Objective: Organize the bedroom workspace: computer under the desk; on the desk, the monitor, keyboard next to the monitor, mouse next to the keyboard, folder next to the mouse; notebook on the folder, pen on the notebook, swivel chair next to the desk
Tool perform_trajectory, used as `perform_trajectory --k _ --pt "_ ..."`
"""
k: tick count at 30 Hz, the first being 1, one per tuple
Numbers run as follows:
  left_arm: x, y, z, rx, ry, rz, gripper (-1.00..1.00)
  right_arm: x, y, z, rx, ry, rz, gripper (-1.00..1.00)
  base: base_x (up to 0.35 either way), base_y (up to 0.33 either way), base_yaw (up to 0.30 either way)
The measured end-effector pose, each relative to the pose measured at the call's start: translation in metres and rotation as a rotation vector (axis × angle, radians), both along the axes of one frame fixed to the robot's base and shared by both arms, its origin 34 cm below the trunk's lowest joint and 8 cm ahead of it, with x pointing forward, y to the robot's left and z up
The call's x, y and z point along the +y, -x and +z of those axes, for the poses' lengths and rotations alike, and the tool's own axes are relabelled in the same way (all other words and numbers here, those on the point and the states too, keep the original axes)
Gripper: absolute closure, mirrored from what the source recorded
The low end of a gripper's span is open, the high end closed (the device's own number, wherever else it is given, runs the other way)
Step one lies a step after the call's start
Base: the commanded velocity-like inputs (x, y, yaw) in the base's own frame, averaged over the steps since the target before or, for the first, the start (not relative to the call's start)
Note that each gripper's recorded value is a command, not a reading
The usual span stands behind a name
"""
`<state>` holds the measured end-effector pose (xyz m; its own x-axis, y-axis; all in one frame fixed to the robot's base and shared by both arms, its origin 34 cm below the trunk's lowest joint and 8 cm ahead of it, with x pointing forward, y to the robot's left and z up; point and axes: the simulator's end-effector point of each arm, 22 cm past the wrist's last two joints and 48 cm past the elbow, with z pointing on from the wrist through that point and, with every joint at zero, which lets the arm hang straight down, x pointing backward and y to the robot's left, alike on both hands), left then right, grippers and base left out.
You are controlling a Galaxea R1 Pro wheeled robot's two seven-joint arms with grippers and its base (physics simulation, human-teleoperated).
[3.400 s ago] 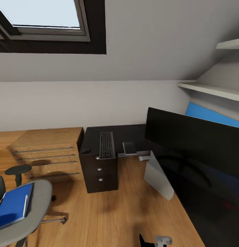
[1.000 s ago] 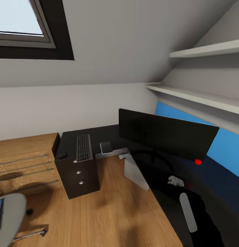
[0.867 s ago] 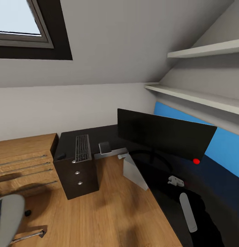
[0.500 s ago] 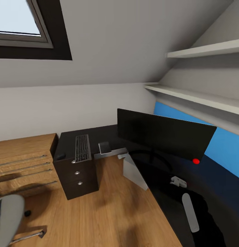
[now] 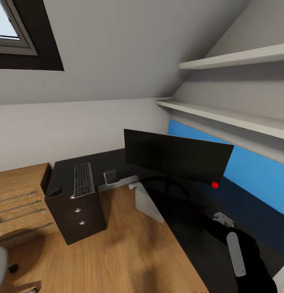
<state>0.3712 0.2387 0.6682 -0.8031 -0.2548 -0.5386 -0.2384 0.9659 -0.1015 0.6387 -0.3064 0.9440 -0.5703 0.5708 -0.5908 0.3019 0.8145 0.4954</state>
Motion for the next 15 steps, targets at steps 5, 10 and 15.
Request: perform_trajectory --k 5,10,15 --pt "0.000 0.000 0.000 0.000 0.000 0.001 -1.00 -0.014 0.003 -0.001 -0.004 -0.019 -0.038 -1.00 0.000 0.000 -0.283" --pt "0.001 0.000 0.000 0.000 -0.001 0.002 -1.00 -0.027 0.007 -0.002 -0.005 -0.038 -0.077 -1.00 0.000 0.000 -0.293" --pt "0.002 0.000 0.000 0.000 -0.002 0.002 -1.00 -0.030 0.007 0.000 -0.017 -0.071 -0.097 -1.00 0.000 0.000 -0.292"
